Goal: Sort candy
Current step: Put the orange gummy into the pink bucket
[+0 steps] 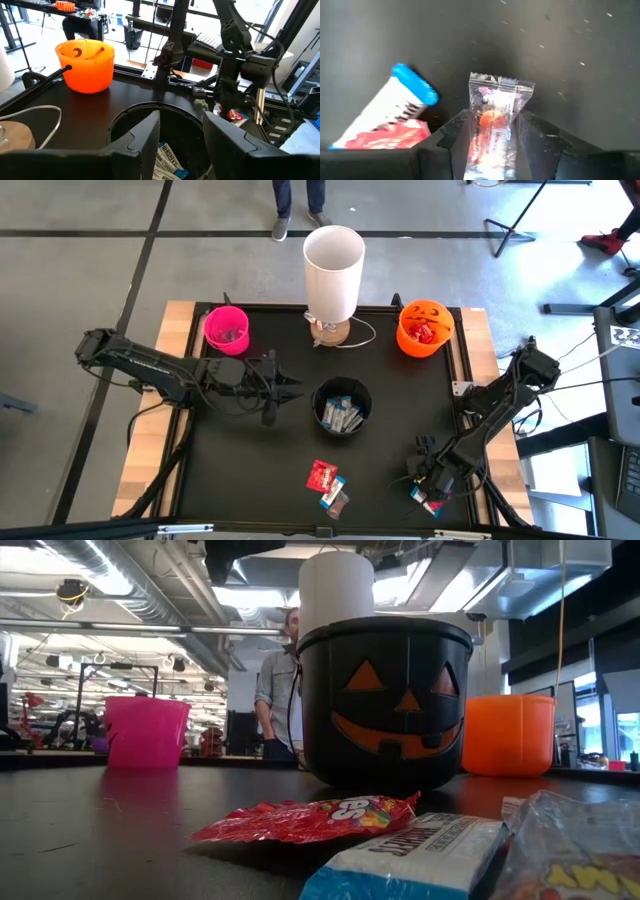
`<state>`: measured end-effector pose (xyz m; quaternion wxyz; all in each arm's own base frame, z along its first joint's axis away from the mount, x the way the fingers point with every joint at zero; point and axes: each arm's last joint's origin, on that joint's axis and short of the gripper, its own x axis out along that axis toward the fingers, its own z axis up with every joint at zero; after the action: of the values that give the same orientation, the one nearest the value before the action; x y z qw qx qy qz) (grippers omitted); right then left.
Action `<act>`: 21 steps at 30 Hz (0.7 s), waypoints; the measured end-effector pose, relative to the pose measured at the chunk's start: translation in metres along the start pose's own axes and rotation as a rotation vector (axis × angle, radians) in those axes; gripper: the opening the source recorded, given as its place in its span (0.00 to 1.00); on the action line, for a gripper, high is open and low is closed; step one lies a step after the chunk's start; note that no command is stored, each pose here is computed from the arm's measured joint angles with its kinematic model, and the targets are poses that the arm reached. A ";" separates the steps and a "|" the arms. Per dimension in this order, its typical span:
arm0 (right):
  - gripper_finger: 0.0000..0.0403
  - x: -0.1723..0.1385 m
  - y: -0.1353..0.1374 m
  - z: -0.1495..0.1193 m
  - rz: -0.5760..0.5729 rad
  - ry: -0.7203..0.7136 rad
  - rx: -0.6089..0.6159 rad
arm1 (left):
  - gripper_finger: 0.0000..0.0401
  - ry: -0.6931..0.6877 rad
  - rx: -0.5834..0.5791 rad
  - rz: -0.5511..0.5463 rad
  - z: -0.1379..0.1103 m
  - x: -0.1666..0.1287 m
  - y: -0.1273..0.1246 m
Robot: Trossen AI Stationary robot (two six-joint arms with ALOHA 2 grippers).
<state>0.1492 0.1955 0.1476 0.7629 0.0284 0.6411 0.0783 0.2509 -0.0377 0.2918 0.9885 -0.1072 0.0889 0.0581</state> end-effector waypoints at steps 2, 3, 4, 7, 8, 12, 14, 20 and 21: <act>0.37 0.001 -0.002 -0.002 -0.021 0.003 0.000 | 0.35 0.000 0.000 0.000 0.000 0.000 0.000; 0.35 0.001 -0.003 -0.002 -0.030 0.001 0.000 | 0.35 0.000 0.000 0.001 0.000 0.000 0.000; 0.32 0.001 -0.004 -0.002 -0.042 0.000 -0.007 | 0.35 -0.001 0.000 0.003 0.000 0.000 0.000; 0.21 0.001 -0.006 -0.003 -0.075 -0.012 -0.021 | 0.35 -0.003 -0.001 0.011 0.000 0.000 0.000; 0.17 0.001 -0.006 -0.003 -0.085 -0.015 -0.021 | 0.35 -0.004 -0.001 0.014 0.000 0.000 0.000; 0.04 0.001 -0.009 -0.001 -0.113 -0.023 -0.013 | 0.35 -0.008 -0.001 0.029 0.000 0.000 0.001; 0.02 -0.001 -0.012 0.001 -0.125 -0.018 0.000 | 0.35 -0.009 -0.001 0.032 0.000 0.000 0.001; 0.08 -0.016 -0.023 0.010 -0.136 -0.094 0.002 | 0.35 -0.012 -0.003 0.037 0.001 0.000 0.001; 0.08 -0.020 -0.025 0.012 -0.137 -0.114 0.002 | 0.35 -0.012 -0.003 0.037 0.001 0.000 0.001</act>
<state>0.1595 0.1682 0.1658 0.8017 -0.0102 0.5972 0.0234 0.2509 -0.0366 0.2922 0.9877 -0.1065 0.0846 0.0770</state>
